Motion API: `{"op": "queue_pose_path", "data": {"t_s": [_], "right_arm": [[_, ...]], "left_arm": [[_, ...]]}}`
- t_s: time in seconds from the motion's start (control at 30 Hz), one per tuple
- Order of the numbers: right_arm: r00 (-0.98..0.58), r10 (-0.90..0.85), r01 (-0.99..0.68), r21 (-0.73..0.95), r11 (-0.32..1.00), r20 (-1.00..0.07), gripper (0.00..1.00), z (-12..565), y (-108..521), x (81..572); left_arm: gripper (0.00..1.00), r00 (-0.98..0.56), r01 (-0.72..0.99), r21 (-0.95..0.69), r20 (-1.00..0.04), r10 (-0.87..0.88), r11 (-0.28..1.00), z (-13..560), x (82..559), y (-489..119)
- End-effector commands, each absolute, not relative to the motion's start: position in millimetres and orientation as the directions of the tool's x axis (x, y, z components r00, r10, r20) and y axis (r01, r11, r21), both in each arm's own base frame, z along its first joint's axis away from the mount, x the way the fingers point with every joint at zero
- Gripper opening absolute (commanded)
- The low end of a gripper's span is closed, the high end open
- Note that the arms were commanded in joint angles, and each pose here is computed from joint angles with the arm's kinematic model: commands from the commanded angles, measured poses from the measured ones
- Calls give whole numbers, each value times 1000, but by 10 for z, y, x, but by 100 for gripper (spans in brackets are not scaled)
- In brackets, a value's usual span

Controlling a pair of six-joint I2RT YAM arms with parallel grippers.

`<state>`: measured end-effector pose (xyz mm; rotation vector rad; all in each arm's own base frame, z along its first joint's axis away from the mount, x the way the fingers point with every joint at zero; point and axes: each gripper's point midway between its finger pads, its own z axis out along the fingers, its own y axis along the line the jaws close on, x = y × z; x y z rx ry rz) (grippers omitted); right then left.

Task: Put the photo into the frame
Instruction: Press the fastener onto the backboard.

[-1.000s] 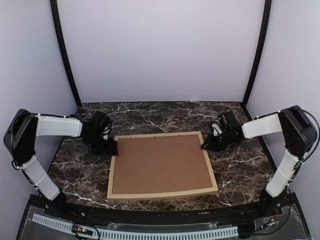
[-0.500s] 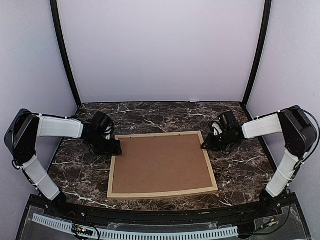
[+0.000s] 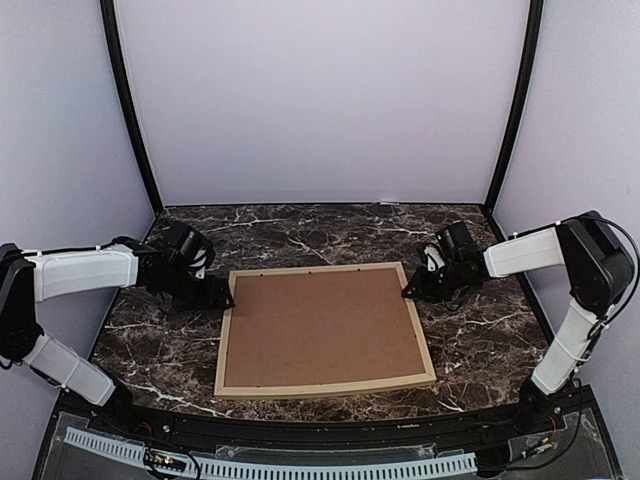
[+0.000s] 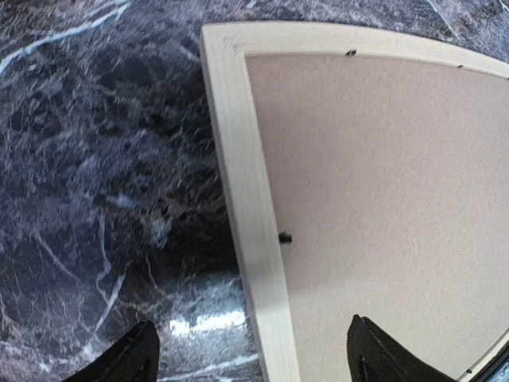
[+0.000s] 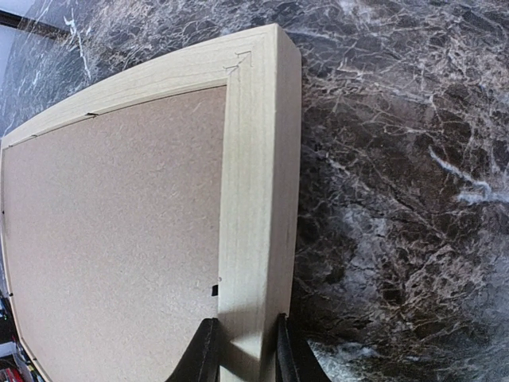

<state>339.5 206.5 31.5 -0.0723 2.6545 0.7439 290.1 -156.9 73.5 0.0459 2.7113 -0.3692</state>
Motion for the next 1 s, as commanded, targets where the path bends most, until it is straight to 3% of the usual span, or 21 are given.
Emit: {"op": "queue_pose_path", "data": {"t_s": [0.0,0.4,0.97], "right_arm": [[-962,26,-107,465,879,-271,15,-16,2017,3134],[-962,26,-111,476,872,-271,15,-28,2053,3165],[-964,24,-110,477,872,-266,15,-56,2043,3134]], "left_arm": [[85,-956,10,-224,-289,-56,975,611,2464,-1358],[85,-974,-91,-244,-182,-137,966,407,1862,-1335],[84,-986,-71,-210,-130,-100,975,110,1733,-1388]]}}
